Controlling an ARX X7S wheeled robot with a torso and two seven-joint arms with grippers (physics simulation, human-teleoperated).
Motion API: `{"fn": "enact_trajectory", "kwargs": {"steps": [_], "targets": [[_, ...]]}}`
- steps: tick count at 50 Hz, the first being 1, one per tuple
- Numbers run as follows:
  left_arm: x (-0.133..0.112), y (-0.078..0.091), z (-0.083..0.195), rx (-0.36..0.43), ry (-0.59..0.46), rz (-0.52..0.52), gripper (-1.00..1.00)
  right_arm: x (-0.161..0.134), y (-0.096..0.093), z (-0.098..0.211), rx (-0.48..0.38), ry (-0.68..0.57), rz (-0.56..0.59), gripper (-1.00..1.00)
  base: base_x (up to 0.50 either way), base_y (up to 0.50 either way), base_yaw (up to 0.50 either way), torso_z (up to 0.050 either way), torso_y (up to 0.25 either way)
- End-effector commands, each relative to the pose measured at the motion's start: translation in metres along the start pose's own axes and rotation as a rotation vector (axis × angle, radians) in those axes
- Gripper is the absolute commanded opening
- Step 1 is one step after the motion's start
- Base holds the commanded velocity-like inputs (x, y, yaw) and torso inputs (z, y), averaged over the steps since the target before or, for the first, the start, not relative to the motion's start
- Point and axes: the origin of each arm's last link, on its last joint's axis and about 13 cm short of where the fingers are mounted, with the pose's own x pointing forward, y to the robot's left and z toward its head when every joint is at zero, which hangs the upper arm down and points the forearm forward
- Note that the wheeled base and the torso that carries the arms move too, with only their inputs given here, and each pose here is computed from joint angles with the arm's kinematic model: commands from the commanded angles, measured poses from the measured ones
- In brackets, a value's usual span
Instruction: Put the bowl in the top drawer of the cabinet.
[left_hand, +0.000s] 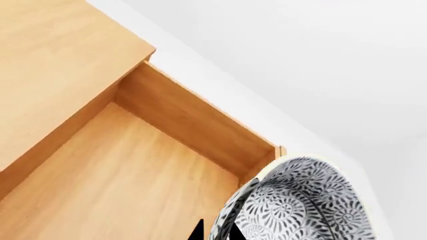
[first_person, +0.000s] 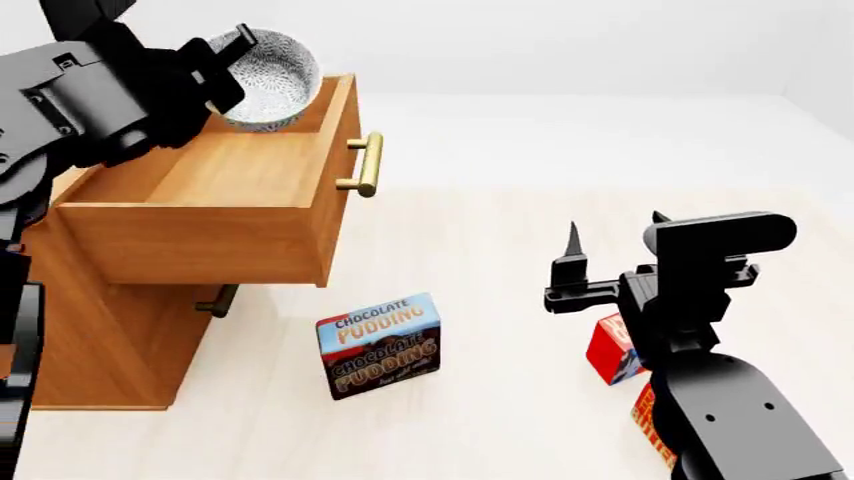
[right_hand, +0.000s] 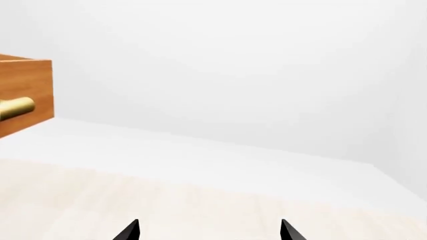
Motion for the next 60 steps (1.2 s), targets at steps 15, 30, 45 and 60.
{"fn": "enact_trajectory", "kwargs": {"steps": [15, 30, 45, 60], "targets": [[0.043, 0.005, -0.001, -0.052, 0.04, 0.141, -1.0, 0.001, -0.005, -0.01, 0.004, 0.024, -0.021, 1.0, 0.0, 0.0, 0.0, 0.0, 0.0], [0.052, 0.006, -0.009, -0.069, 0.058, 0.196, -1.0, -0.005, -0.012, -0.008, 0.004, 0.025, -0.04, 1.0, 0.0, 0.0, 0.0, 0.0, 0.001], [0.058, 0.016, -0.019, -0.075, 0.073, 0.242, -1.0, -0.002, -0.013, -0.011, 0.004, 0.028, -0.044, 1.0, 0.0, 0.0, 0.0, 0.0, 0.0], [0.059, 0.016, -0.011, -0.078, -0.009, 0.207, -1.0, -0.005, -0.014, -0.013, -0.001, 0.03, -0.051, 1.0, 0.0, 0.0, 0.0, 0.0, 0.001]]}}
